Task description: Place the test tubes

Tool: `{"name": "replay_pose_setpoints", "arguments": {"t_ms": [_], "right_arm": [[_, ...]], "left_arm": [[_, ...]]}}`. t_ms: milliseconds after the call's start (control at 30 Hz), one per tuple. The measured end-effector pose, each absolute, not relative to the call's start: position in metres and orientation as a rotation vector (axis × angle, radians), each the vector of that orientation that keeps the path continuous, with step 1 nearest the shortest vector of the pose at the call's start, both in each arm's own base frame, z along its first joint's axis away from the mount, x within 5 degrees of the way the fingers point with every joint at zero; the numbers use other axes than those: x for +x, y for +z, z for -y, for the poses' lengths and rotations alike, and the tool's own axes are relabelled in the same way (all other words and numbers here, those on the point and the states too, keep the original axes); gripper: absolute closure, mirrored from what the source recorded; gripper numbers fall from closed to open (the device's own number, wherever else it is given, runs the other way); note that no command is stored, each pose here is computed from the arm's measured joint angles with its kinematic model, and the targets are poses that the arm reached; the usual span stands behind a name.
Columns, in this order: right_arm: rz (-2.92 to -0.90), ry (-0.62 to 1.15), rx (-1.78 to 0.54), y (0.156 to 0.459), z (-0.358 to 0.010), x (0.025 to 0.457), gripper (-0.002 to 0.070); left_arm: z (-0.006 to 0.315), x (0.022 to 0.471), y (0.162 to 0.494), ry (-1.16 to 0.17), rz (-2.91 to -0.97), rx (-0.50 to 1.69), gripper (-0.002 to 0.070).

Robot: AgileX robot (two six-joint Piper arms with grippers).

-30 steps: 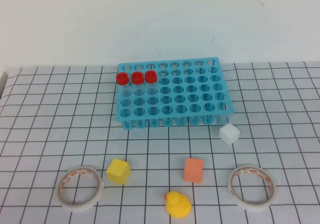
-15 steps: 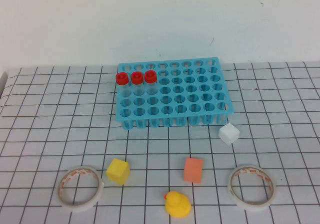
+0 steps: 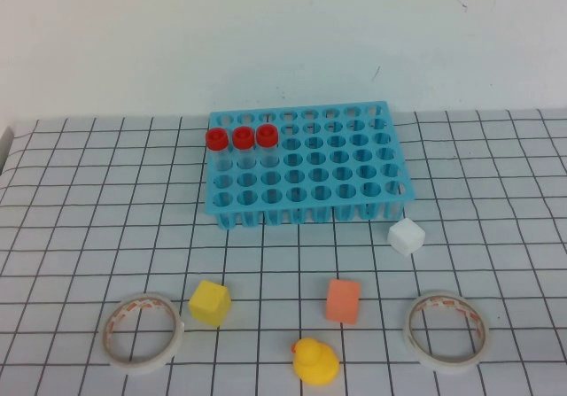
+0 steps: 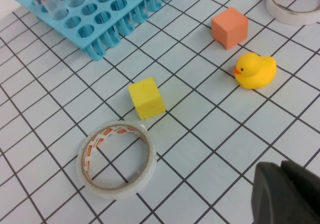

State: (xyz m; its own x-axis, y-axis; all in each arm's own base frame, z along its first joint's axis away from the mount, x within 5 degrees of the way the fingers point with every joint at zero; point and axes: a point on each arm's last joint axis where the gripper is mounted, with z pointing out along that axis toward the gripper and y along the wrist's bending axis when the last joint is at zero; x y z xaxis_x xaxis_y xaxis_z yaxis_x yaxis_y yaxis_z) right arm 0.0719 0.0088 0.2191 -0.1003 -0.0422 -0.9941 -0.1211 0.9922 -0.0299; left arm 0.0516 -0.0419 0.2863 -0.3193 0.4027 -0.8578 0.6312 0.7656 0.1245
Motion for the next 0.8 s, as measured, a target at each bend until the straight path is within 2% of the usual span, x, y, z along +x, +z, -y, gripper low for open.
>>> {"name": "replay_pose_setpoints", "arguments": {"t_ms": [133,400,800], "right_arm": [[-1.653,-0.011,0.013,0.209,0.001,0.065,0.0678],[-1.798,-0.028,0.154,0.178,0.006,0.056,0.0678],[-1.876,-0.059,0.167,0.172,0.008,0.051,0.0678]], "left_arm": [[0.042,0.052,0.286,-0.288,-1.957,0.778,0.0676],[0.042,0.052,0.286,-0.288,-1.957,0.778,0.0676],[0.042,0.051,0.286,-0.287,-1.958,0.782,0.0676]]}}
